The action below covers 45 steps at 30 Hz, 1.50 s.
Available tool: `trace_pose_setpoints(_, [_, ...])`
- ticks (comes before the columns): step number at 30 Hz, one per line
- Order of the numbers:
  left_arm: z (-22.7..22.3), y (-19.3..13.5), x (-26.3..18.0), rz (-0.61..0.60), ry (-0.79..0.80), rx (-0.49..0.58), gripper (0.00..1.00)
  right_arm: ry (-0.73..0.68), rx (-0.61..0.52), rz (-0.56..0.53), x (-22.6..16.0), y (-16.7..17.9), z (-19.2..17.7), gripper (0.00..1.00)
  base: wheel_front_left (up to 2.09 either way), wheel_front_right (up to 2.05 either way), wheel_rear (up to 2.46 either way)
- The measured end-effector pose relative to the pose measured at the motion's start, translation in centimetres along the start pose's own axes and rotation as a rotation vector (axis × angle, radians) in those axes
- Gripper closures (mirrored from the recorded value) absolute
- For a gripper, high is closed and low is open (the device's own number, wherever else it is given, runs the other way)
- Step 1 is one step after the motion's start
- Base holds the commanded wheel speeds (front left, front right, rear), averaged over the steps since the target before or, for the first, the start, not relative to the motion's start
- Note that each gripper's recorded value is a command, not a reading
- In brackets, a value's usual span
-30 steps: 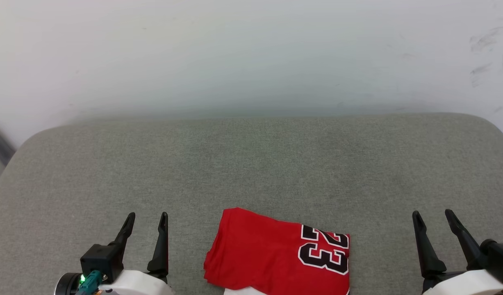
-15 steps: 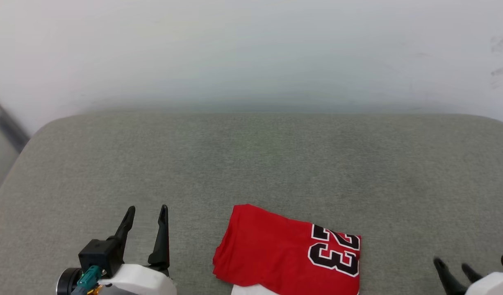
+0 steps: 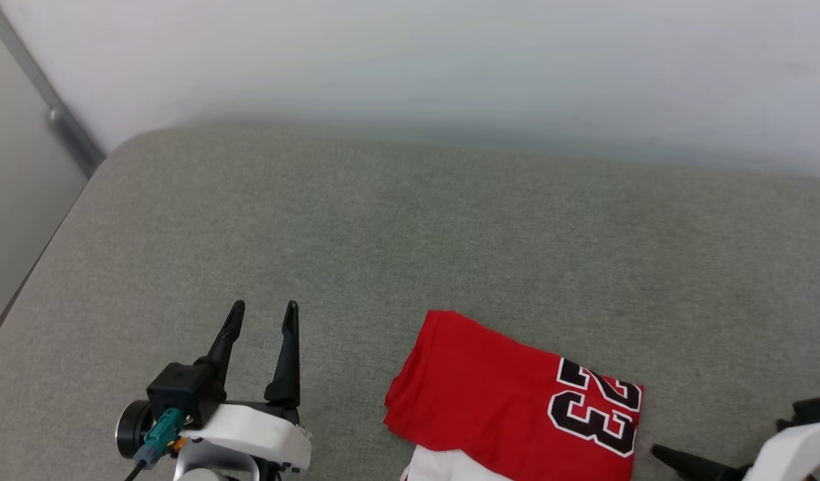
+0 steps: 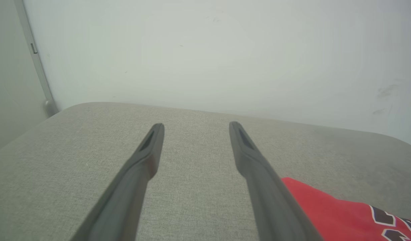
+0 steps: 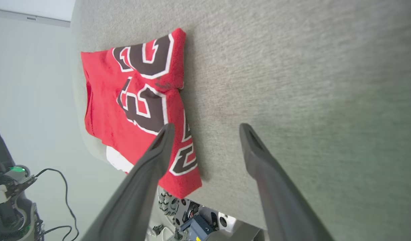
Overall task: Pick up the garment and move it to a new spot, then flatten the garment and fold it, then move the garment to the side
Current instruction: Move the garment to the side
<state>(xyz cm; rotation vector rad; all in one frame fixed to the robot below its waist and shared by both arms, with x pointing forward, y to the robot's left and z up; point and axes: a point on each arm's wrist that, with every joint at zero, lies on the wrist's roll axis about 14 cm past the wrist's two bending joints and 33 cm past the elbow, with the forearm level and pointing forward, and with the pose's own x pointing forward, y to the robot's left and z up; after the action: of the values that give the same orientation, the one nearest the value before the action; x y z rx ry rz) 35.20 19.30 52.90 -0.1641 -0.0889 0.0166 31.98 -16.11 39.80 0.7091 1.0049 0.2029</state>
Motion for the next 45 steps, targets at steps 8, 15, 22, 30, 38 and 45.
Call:
trace_pose_setpoints(8, [-0.8,0.9,1.0,0.007,0.021,0.023,0.00,0.141,0.116,0.143,5.4,3.1,-2.4,0.00,0.00,0.00,0.00])
trace_pose_setpoints(15, [-1.1,1.3,1.0,0.013,0.029,0.034,0.00,0.158,0.070,0.136,6.6,3.9,-2.9,1.00,0.00,0.00,0.00])
trace_pose_setpoints(22, [-0.8,0.0,0.9,-0.027,0.017,0.040,0.00,0.064,-0.144,0.073,5.1,4.2,-0.9,1.00,0.00,0.00,0.00])
trace_pose_setpoints(30, [-0.9,-4.5,2.1,-0.163,0.008,-0.003,0.00,-0.097,-0.420,-0.210,0.7,-0.6,3.9,1.00,0.00,0.00,0.00])
trace_pose_setpoints(38, [-0.7,-13.7,5.8,-0.441,-0.027,-0.069,0.00,-0.255,-0.488,-0.501,-5.8,-6.9,10.5,1.00,0.00,0.00,0.00])
trace_pose_setpoints(45, [-4.2,-17.9,9.8,-0.607,0.024,-0.084,0.00,-0.344,-0.422,-0.703,-8.3,-12.7,15.6,1.00,0.00,0.00,0.00])
